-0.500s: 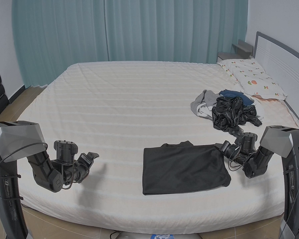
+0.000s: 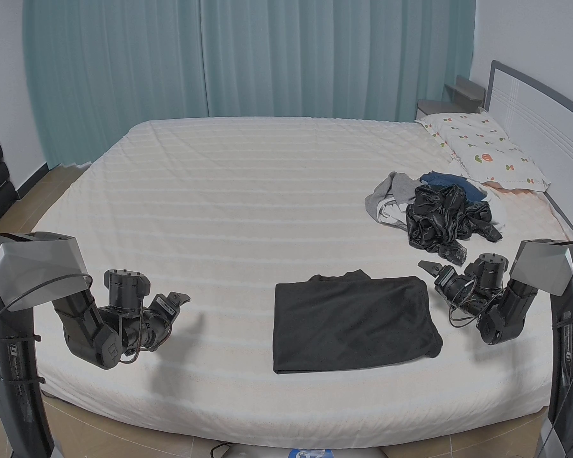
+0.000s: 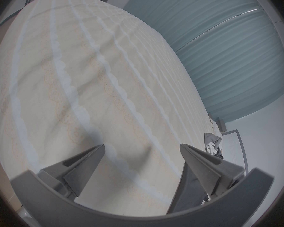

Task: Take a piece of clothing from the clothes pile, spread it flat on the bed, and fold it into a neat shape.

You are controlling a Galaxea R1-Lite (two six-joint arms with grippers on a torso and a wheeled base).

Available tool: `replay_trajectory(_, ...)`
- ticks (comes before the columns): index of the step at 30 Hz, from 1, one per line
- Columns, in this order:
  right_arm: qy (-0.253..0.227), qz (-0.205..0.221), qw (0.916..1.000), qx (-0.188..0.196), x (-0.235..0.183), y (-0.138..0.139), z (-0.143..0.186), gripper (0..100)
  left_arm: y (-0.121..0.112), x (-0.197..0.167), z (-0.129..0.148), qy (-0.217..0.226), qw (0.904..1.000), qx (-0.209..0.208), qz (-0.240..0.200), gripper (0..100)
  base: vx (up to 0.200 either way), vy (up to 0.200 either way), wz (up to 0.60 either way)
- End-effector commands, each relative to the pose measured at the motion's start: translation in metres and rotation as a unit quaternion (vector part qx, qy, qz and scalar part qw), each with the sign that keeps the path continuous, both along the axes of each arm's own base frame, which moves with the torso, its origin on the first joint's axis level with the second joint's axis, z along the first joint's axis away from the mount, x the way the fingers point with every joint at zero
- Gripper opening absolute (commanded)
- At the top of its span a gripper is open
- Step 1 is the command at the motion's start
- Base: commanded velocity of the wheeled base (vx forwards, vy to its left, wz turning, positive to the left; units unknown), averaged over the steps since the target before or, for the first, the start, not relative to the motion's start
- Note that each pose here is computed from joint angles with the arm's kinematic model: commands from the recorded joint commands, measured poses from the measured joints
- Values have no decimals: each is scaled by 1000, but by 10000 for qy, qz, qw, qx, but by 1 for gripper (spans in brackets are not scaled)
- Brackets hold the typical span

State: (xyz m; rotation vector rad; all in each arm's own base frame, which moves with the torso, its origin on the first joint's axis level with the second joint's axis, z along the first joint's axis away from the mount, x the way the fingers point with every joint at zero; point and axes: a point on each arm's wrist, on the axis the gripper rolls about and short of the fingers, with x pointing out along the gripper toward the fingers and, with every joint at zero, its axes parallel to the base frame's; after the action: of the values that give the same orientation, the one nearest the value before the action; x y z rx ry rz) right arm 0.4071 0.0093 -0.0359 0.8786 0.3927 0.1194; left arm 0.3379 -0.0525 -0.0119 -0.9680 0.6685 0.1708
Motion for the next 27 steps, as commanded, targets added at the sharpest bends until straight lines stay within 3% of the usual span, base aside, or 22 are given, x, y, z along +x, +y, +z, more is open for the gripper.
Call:
replay_trajectory(1, -4, -18, 10000, 49, -1, -1, 2, 100, 0, 0, -1, 8, 10000, 6, 10, 100, -200, 0, 0)
replay_trajectory(4, 0, -22, 10000, 63, 0, -1, 2, 100, 0, 0, -1, 9, 10000, 1, 4, 100, -200, 0, 0)
replay_trajectory(14, 20, -35, 9999, 104, 0, 0, 1, 100, -11, 0, 6, -238, 9996, -90, -133, 100, 0, 0, 0)
replay_trajectory(27, -119, -63, 9999, 97, -1, 0, 6, 100, -22, 0, 7, -254, 9992, -157, -264, 100, 0, -200, 0)
